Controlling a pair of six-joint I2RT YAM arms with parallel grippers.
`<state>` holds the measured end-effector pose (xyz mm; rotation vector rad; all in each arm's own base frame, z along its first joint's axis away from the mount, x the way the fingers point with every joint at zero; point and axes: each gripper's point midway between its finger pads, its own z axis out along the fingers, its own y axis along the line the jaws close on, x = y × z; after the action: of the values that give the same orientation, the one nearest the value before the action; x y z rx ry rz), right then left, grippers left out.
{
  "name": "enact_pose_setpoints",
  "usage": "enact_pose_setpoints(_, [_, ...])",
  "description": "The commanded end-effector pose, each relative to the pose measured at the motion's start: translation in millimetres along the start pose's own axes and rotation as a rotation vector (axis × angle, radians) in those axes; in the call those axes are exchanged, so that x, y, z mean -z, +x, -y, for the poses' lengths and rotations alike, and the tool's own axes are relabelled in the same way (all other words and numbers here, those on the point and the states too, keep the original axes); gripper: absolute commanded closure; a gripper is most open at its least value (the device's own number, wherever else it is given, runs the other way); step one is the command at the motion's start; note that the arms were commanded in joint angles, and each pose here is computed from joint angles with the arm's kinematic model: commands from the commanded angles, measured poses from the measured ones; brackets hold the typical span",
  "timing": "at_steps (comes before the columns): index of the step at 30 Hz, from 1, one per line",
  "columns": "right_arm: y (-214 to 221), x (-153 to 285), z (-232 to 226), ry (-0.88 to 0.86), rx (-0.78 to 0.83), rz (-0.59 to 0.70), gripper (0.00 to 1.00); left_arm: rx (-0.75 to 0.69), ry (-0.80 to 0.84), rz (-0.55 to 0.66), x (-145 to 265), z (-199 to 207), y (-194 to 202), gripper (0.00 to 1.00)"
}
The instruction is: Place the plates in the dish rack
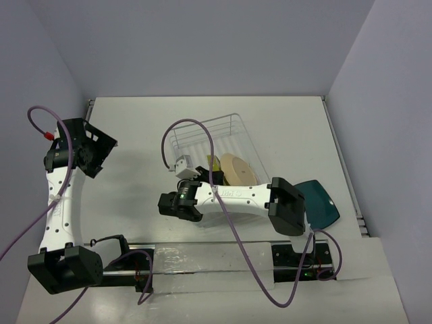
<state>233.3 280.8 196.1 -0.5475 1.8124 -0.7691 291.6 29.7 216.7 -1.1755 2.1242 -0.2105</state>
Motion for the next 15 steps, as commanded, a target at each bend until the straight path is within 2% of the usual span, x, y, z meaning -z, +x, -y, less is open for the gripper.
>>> enact_pose_setpoints(1, [12.9,2.4,-5.1,0.018,-0.011,-0.007,0.90,-0.016,0.023,0.055,8.4,5.3,-13.3,0.01])
enact_pose_setpoints(4, [16.7,3.8,-10.9,0.012,-0.010,-0.012,0.79,-0.017,0.022,0.058,9.5,4.8,-13.7,0.01])
enact_pose_setpoints(6, [15.1,6.3,-11.6,0.004,-0.033,-0.011,0.56,-0.019,0.025,0.058,10.5,5.6,-13.7,0.01])
enact_pose_setpoints(10, [3.4,12.2,-7.1,-0.014,-0.077,0.002,0.23,-0.016,0.037,0.055,11.2,8.5,-14.1,0.01])
enact_pose_setpoints(15, [-37.1,38.2,-7.4,-0.136,-0.199,0.022,0.12,-0.007,0.068,0.063,13.5,16.6,-17.9,0.01])
